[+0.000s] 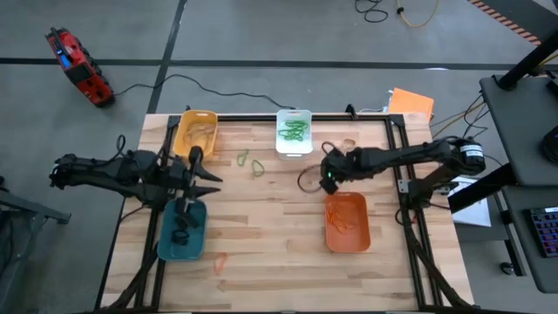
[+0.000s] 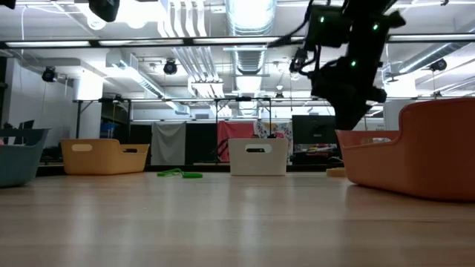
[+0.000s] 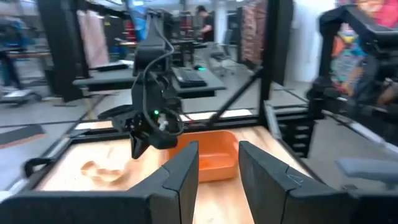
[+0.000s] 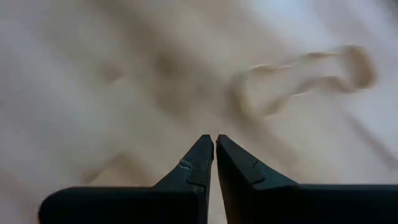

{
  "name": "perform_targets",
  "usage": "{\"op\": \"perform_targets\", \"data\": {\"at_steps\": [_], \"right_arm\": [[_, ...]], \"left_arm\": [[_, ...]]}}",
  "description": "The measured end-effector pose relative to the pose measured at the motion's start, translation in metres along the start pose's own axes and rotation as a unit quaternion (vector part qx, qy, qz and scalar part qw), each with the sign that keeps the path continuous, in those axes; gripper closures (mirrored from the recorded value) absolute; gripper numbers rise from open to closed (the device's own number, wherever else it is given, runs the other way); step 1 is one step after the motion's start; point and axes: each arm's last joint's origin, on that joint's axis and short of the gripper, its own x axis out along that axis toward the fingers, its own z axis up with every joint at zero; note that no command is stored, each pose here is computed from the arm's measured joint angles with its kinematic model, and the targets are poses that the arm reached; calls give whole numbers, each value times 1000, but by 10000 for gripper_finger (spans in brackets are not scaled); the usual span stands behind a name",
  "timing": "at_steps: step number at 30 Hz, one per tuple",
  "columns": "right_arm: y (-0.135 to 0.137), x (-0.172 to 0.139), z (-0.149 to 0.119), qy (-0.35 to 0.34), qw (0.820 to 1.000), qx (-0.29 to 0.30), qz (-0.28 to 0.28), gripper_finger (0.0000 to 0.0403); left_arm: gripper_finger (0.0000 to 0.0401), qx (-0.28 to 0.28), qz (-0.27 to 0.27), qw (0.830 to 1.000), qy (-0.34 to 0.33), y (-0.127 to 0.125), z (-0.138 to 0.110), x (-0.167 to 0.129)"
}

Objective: Sort rubber bands into baskets
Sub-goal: Put the right light brown rubber band into the yellow bin

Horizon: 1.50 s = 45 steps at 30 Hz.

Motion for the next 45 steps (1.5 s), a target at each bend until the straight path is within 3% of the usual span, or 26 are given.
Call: {"op": "perform_targets", "data": {"at_steps": [7, 9, 13, 18, 27, 33, 40, 45], "right_arm": [[-41, 18, 29, -7, 999, 46, -28, 385], [-55, 27, 34, 14, 998, 55, -11, 385], [-71, 44, 38, 38, 996, 51, 60, 385], [-73, 54, 37, 49, 996, 15, 78, 364], [-69, 74, 36, 70, 995, 0, 66, 274], [-67, 85, 35, 86, 994, -7, 62, 234], [-65, 97, 33, 102, 993, -15, 54, 214], [-65, 101, 32, 104, 993, -23, 42, 226]], "left_arm": [[302, -9, 63, 998, -6, 4, 1, -1], [302, -17, 89, 996, -6, 5, 1, -2], [302, -18, 91, 996, -11, 5, 2, -4], [302, -19, 91, 995, -18, 5, 3, -7], [302, -19, 91, 996, -13, 5, 2, -6], [302, -18, 91, 996, -11, 5, 2, -6], [302, -15, 91, 996, -8, 5, 1, -5], [302, -2, 92, 996, 1, 5, 0, -3]]}}
